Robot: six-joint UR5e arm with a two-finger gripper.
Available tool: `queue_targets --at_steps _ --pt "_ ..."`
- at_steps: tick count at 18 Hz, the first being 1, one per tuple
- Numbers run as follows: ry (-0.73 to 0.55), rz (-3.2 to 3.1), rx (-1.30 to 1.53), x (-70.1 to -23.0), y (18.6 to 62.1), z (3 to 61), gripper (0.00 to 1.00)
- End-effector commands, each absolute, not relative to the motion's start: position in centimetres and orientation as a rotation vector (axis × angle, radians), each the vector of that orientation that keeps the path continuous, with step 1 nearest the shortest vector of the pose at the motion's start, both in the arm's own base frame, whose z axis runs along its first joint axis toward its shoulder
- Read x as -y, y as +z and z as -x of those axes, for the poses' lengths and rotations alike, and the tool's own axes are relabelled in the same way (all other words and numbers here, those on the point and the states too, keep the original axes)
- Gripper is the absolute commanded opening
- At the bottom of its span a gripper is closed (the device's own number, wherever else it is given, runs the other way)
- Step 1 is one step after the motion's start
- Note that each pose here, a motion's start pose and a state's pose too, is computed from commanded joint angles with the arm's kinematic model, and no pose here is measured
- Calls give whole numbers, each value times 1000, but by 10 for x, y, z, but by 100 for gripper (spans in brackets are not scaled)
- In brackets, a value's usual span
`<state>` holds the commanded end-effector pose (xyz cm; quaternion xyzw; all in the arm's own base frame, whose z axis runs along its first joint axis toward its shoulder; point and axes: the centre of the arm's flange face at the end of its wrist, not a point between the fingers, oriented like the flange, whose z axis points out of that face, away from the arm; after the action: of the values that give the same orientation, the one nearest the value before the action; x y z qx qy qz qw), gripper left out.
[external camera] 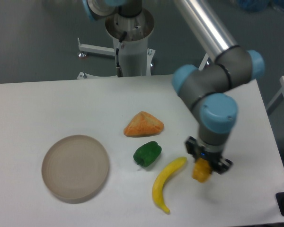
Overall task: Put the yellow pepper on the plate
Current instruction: 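Carry the held yellow pepper with the gripper toward the beige plate, then lower the yellow pepper onto the plate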
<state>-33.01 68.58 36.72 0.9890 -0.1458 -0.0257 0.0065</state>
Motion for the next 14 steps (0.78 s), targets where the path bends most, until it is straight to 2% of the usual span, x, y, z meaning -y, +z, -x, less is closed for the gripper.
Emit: queue_targets --at_steps 6,14 --pt "-46 -3110 270 -720 366 217 37" --pt "-23 -3056 326 -741 338 65 37"
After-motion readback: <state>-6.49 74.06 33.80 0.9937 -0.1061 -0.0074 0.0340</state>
